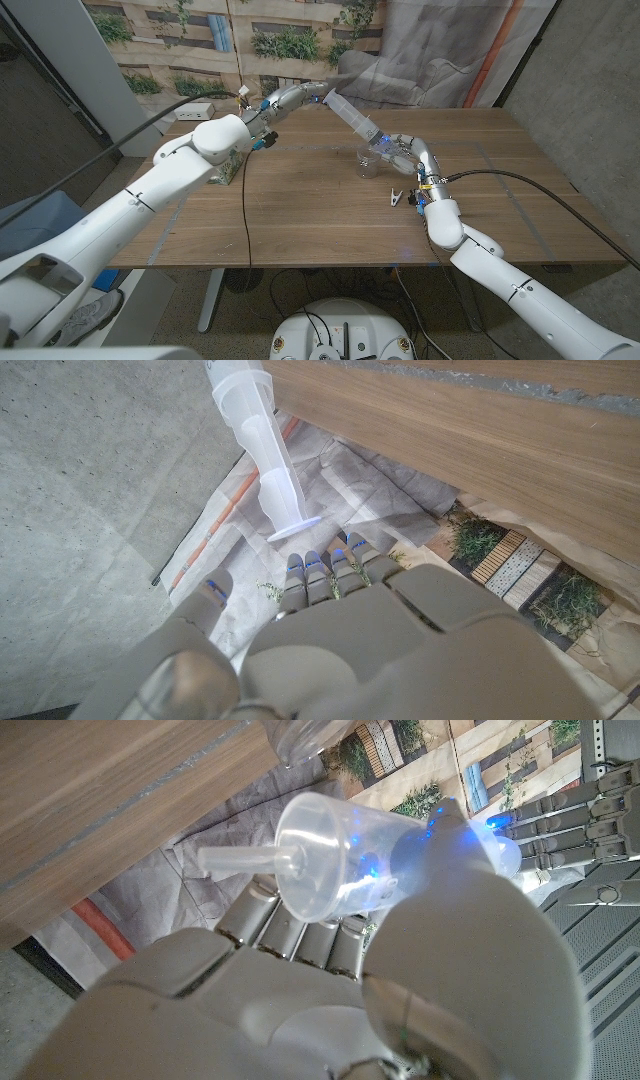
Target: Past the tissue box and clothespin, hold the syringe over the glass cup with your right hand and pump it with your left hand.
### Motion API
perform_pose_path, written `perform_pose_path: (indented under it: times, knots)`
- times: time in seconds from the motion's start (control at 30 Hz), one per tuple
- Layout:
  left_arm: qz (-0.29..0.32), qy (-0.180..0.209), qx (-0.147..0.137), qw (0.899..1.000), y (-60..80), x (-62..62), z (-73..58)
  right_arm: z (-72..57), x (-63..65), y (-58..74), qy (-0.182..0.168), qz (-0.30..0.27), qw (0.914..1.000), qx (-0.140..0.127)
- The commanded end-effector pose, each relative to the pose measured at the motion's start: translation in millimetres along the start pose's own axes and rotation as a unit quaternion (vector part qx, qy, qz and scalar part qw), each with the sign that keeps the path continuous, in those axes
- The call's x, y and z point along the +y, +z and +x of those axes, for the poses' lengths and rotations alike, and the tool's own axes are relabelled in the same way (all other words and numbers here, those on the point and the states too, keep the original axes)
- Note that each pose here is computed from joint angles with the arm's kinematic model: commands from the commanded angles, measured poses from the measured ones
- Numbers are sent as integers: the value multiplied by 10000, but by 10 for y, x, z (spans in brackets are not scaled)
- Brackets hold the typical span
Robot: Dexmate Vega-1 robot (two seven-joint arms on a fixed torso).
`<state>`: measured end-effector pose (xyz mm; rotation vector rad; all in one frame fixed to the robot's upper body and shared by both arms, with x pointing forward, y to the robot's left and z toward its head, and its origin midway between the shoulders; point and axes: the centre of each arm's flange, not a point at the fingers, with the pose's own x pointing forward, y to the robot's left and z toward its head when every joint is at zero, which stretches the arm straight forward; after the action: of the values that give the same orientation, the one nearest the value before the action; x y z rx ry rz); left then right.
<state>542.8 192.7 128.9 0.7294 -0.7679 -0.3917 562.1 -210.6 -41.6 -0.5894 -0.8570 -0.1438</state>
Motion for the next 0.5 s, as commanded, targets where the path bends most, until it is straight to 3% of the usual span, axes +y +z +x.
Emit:
perform_pose_path:
  times: [0.03,0.5]
  knots:
    - [20,-4,34,10000,-13,20,-15,36,-19,-19,-22,-31,10000,23]
    - [-25,-203,-45,9998,-48,-19,117,75,-10,-16,-47,-29,10000,-18]
